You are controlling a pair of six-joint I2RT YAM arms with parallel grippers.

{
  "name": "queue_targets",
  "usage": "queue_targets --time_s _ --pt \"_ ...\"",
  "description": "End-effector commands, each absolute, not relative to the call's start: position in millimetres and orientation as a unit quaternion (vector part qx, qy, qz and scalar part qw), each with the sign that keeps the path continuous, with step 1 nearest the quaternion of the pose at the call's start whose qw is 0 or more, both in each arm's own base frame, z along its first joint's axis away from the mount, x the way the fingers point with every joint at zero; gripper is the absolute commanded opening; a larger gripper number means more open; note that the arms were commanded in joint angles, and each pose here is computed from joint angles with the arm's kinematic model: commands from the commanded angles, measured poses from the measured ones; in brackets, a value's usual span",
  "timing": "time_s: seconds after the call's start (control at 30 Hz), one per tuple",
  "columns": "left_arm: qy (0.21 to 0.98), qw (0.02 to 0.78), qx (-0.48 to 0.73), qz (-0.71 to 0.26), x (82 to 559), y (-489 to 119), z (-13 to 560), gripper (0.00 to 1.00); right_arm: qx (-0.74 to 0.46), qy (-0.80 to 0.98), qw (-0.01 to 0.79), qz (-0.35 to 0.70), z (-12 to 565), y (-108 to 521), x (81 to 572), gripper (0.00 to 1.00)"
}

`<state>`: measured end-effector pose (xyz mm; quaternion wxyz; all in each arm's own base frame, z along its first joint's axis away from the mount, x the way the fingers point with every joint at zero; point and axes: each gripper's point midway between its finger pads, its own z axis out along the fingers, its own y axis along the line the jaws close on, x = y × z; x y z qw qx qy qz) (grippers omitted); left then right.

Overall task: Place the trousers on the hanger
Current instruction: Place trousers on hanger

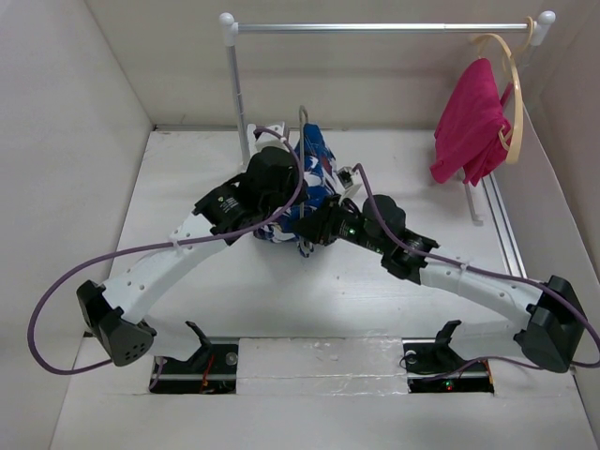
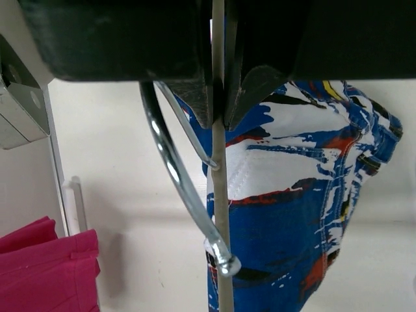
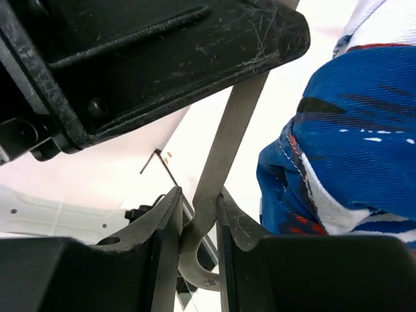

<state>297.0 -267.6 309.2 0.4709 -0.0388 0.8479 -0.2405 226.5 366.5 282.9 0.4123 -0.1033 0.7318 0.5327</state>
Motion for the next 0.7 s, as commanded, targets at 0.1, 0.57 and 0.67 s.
queue_targets --time_s 0.1,0.57,0.67 --pt "0.764 0.526 -0.027 -0.372 297 -292 419 0.26 -0.114 0.630 0.493 0.589 370 353 230 0.00" --pt "0.701 0.580 0.002 -0.414 276 -270 500 0.53 -0.097 0.570 0.584 0.570 451 289 283 0.00" --pt "0.704 0.586 -0.008 -0.401 273 -259 498 0.53 -0.096 0.551 0.608 0.564 472 273 292 0.00"
